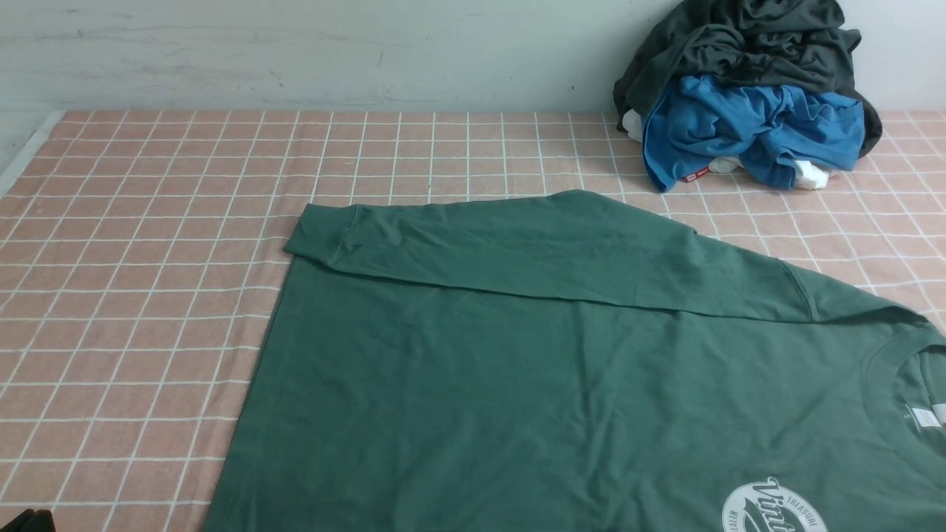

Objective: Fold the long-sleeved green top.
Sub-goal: Use the left arm to clamp the cuff closest to it

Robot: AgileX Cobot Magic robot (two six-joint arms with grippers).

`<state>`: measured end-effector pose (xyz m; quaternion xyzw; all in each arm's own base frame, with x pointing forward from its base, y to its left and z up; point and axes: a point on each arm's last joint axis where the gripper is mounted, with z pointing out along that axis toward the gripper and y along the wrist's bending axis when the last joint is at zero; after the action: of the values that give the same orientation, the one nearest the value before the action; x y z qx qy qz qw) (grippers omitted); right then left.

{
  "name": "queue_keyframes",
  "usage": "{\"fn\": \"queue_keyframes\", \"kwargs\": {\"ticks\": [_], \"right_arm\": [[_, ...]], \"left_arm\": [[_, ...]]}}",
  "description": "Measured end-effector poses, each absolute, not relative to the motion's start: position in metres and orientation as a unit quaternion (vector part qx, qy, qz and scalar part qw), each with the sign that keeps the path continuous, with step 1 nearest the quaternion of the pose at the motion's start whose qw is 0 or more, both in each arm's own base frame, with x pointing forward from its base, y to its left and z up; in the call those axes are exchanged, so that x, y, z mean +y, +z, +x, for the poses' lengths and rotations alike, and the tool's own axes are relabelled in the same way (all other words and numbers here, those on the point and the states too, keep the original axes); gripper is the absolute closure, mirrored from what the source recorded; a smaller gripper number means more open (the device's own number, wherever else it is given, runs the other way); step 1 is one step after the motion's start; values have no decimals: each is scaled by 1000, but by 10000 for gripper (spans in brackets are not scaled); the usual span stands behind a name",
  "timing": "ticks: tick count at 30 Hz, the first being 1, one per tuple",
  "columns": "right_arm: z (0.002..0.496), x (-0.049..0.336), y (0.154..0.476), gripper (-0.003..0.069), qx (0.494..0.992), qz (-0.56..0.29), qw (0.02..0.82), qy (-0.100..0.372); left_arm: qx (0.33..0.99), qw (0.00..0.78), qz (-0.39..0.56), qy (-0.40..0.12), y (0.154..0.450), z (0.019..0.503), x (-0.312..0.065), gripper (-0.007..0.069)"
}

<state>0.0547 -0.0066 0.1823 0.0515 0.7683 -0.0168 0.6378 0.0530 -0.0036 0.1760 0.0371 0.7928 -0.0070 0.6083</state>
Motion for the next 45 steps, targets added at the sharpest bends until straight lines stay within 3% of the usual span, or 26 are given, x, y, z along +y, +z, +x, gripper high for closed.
{"fn": "queue_keyframes", "kwargs": {"ticks": [8, 11, 13, 16, 18, 19, 23, 25, 38, 42, 45], "right_arm": [[55, -6, 182, 673, 768, 61, 638, -6], [55, -6, 182, 673, 767, 77, 637, 10], [55, -5, 182, 673, 763, 103, 638, 38], [55, -3, 184, 673, 748, 156, 637, 100], [56, -1, 186, 673, 723, 215, 634, 169], [56, -1, 187, 673, 717, 225, 635, 181], [57, 1, 195, 673, 639, 338, 614, 318], [57, 1, 195, 673, 629, 353, 605, 336], [57, 0, 196, 673, 646, 316, 630, 293], [56, 1, 197, 673, 672, 282, 633, 260], [51, 3, 219, 673, 689, 240, 643, 235]], "left_arm": [[792, 609, 30, -15, 176, 53, -4, 628], [791, 608, -7, -59, 177, 53, -6, 628], [785, 605, -61, -122, 177, 53, -9, 628], [762, 590, -145, -221, 179, 53, -14, 628], [740, 578, -196, -283, 182, 54, -16, 628], [737, 577, -201, -289, 182, 54, -16, 628], [703, 552, -260, -364, 186, 54, -19, 628], [692, 551, -274, -379, 188, 54, -19, 628], [681, 571, -268, -372, 193, 54, -17, 628], [692, 618, -173, -331, 222, 48, -21, 628], [700, 644, -90, -293, 252, 42, -25, 628]]}}
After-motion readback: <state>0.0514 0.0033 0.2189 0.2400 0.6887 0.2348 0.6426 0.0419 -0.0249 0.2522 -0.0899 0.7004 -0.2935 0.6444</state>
